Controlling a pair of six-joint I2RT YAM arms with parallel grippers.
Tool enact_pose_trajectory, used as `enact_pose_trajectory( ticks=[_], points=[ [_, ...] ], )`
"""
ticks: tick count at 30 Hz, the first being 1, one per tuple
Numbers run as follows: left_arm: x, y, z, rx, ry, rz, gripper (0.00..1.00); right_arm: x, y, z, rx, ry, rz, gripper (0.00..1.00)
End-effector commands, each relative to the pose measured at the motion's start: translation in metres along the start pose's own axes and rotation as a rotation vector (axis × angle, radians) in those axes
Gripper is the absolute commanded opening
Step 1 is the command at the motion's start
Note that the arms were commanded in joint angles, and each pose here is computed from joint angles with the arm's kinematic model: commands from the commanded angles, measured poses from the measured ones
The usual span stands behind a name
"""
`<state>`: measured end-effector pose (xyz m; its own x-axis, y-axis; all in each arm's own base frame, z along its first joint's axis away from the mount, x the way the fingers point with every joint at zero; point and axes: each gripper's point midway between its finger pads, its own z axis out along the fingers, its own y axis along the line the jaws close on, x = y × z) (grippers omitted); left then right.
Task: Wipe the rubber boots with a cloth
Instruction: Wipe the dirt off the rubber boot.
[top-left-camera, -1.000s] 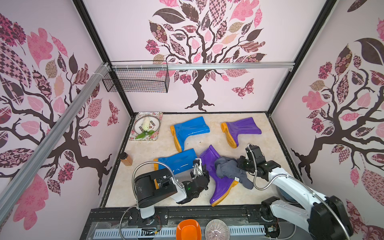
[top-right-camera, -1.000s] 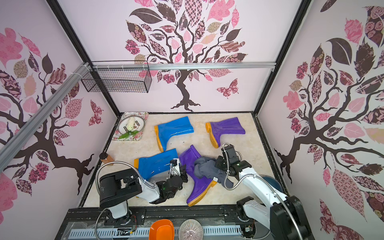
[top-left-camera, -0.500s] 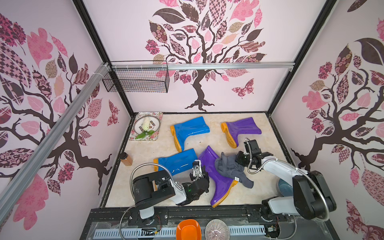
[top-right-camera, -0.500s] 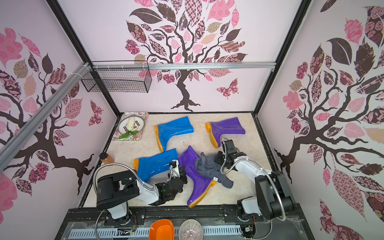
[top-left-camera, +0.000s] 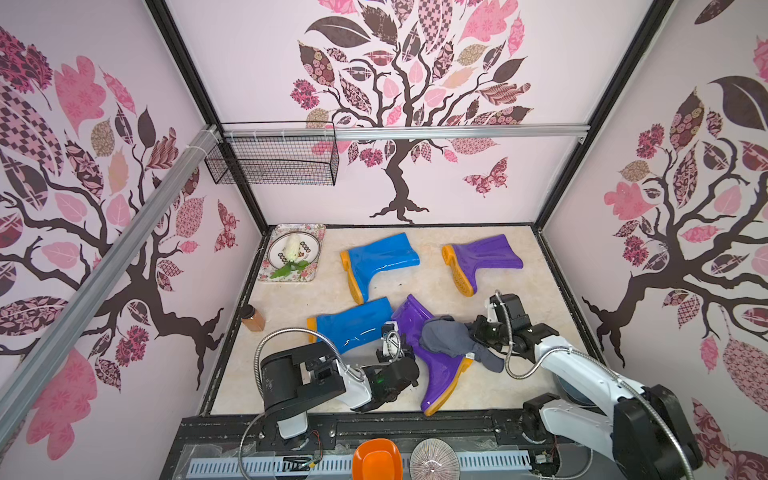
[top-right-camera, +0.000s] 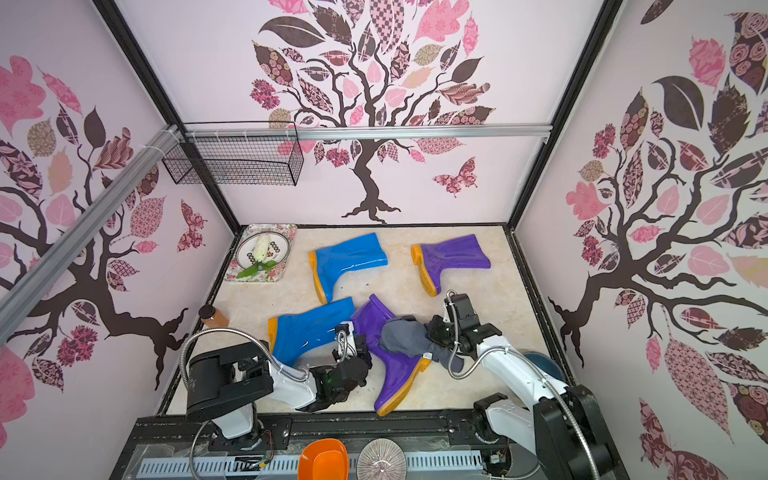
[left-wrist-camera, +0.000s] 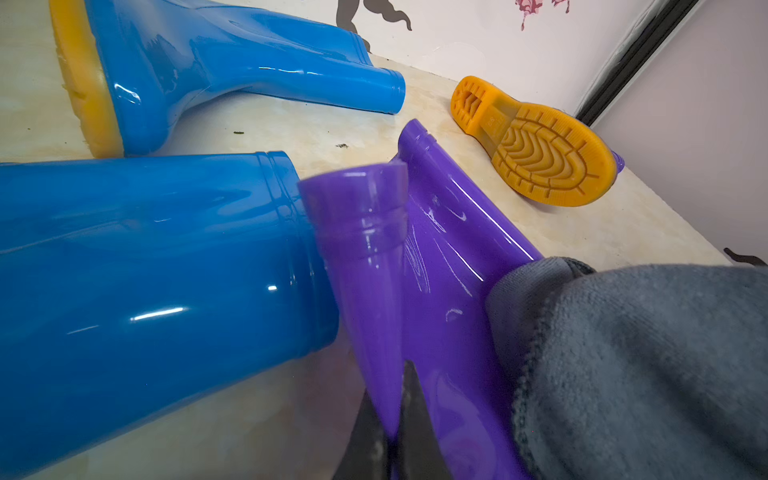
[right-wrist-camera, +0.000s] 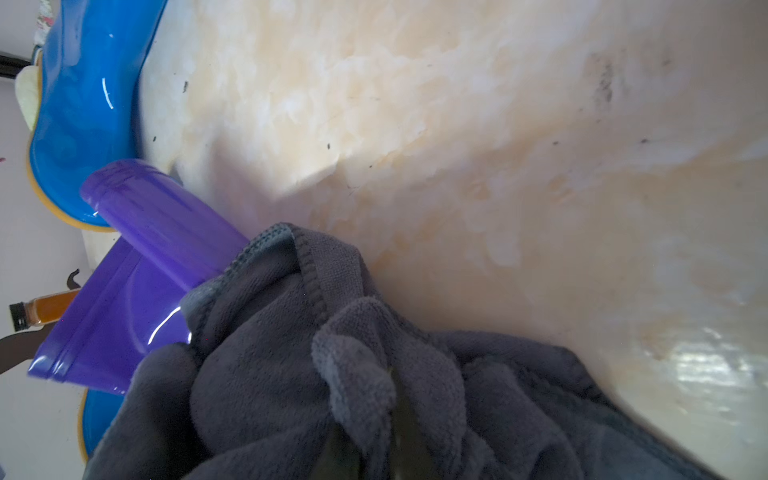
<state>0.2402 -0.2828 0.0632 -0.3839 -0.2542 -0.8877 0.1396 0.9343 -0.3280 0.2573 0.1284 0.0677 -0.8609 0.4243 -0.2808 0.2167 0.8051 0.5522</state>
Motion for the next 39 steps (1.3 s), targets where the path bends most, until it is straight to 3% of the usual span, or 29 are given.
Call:
enact_pose_trajectory(
  ticks=[1,5,7,10,15,20,26,29,31,33,39],
  points=[
    [-0.016,0.007,-0.003,-0.048,-0.057,-0.032,0.0,0.004,-0.014,0.0,0.087,0.028,-0.045,0.17],
    [-0.015,0.005,-0.002,-0.047,-0.056,-0.027,0.0,-0.008,0.0,-0.028,0.084,-0.053,-0.12,0.56],
    [-0.016,0.003,-0.001,-0.043,-0.056,-0.024,0.0,-0.013,0.016,-0.048,0.037,-0.115,-0.157,0.67],
    [-0.017,-0.001,0.0,-0.039,-0.057,-0.02,0.0,-0.005,0.028,-0.054,-0.01,-0.099,-0.199,0.78],
    [-0.018,-0.003,0.0,-0.04,-0.061,-0.013,0.0,0.025,0.026,-0.033,-0.005,0.0,-0.255,0.84],
    [-0.017,-0.003,0.001,-0.04,-0.058,-0.003,0.0,0.046,0.041,-0.025,0.037,-0.03,-0.403,0.93],
    [-0.014,-0.003,0.002,-0.04,-0.052,-0.001,0.0,0.036,0.022,-0.001,0.164,-0.049,-0.45,0.83],
    [-0.014,-0.002,0.001,-0.042,-0.051,0.003,0.0,0.03,0.018,0.005,0.206,-0.064,-0.477,0.68],
    [-0.015,-0.001,0.0,-0.043,-0.051,-0.002,0.0,0.025,0.012,0.006,0.248,-0.09,-0.477,0.49],
    [-0.014,0.001,-0.001,-0.046,-0.05,-0.004,0.0,0.018,0.004,0.006,0.283,-0.129,-0.47,0.37],
    [-0.011,0.002,-0.001,-0.044,-0.043,-0.001,0.0,-0.014,-0.015,0.009,0.246,-0.176,-0.304,0.19]
  ],
)
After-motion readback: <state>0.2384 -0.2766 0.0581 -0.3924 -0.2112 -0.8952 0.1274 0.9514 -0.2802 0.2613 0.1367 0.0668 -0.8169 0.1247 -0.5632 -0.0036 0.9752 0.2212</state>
